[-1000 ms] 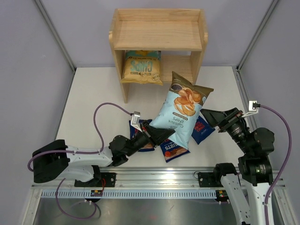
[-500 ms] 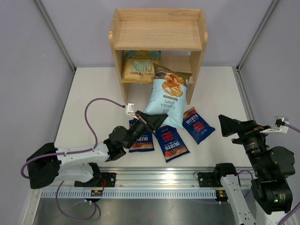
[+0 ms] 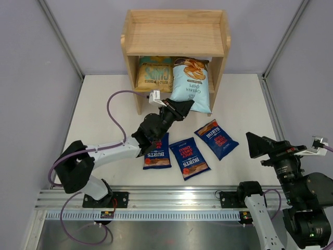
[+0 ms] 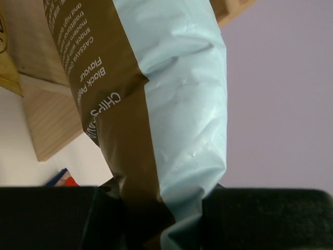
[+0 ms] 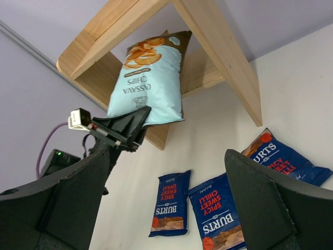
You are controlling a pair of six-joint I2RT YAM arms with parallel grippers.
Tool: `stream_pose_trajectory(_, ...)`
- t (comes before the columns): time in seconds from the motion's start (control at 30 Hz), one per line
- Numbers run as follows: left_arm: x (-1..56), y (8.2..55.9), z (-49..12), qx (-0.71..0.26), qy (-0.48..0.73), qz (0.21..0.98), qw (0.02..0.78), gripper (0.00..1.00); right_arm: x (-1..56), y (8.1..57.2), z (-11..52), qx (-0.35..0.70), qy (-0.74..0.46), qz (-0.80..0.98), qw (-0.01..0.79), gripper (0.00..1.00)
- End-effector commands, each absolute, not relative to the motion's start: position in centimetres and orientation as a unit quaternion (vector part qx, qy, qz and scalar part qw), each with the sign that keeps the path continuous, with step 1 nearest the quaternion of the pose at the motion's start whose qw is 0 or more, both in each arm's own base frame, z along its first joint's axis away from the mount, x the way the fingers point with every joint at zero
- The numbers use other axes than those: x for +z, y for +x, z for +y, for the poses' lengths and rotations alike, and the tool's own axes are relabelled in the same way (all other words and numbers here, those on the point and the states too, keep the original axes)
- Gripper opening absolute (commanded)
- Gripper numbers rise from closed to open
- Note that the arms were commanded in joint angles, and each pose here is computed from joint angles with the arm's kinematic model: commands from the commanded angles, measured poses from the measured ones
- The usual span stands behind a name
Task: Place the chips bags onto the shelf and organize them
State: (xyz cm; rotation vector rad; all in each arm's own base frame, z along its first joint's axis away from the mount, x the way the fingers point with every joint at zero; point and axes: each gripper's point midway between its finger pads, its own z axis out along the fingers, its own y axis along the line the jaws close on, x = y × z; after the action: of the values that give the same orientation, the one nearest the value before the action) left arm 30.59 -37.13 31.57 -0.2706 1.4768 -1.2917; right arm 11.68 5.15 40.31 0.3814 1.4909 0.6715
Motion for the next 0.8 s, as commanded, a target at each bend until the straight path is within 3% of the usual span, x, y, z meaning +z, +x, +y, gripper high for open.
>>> stream_pose_trajectory(0.0,36.5,32.3,-37.3,-0.578,-0.139,0.562,0.575,0.02,41.9,10.4,5.3,0.302,0.151,0.644,0.686,0.99)
stream_pose_trajectory(0.2,38.1,36.2,-39.1,-0.573,-0.147,0.556,0.584,0.02,42.1,10.2,5.7,0.31,0.136,0.641,0.689,0.99)
stream_pose_trajectory(0.47,35.4,42.8,-41.3,-0.511,-0.161,0.596,0.598,0.05,41.3,9.4,7.7,0.368,0.115,0.641,0.664,0.99)
stream_pose_trajectory(0.77,33.3,46.4,-42.4,-0.517,-0.136,0.625,0.569,0.1,40.8,9.1,8.5,0.397,0.108,0.639,0.65,0.99)
